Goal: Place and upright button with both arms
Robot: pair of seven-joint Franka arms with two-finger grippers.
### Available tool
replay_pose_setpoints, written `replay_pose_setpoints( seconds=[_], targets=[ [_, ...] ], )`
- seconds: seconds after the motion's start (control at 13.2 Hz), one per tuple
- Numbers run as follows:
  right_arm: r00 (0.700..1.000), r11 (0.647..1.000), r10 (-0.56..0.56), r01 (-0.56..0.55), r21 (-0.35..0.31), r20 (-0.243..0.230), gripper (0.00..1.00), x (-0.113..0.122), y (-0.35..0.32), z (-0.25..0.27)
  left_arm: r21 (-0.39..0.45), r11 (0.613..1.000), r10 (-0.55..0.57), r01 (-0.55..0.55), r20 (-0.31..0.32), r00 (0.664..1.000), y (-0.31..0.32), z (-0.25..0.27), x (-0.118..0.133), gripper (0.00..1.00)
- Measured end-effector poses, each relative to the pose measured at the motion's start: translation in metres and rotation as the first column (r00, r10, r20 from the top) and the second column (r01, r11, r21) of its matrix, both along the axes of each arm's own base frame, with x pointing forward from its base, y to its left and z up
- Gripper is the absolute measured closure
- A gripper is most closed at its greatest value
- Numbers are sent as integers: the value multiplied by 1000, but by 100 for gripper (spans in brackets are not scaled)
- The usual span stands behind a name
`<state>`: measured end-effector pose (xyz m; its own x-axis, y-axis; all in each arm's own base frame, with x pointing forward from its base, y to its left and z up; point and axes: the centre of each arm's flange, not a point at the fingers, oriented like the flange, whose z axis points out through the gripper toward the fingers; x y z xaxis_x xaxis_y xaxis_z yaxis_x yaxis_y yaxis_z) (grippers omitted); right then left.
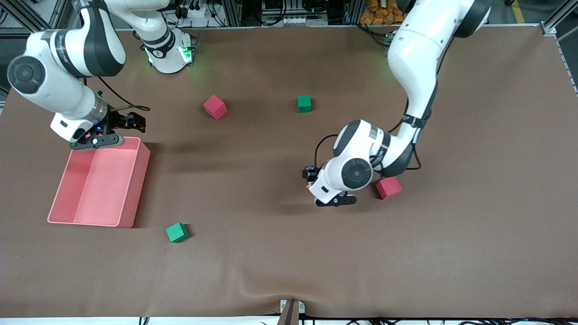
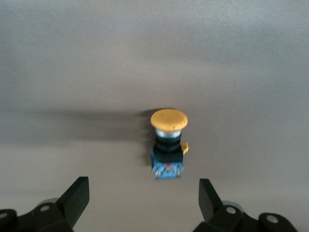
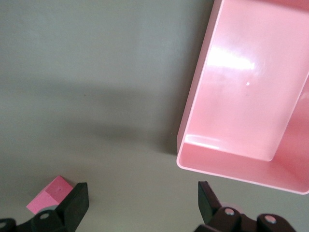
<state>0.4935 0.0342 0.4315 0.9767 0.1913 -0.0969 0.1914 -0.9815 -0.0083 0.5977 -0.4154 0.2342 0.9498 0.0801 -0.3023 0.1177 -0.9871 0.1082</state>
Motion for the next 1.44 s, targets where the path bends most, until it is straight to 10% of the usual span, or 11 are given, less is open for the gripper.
replay_pose_setpoints(
  seconds=[0.68, 1.44],
  targets=[
    [988, 995, 99, -95, -43, 117, 0, 21, -29, 172, 27, 999, 35, -35, -5, 999, -28, -40, -20, 0],
    [993, 993, -115, 114, 27, 30, 0, 35, -63, 219, 40, 999, 37, -36, -20, 999, -25, -54, -22, 10]
  ],
)
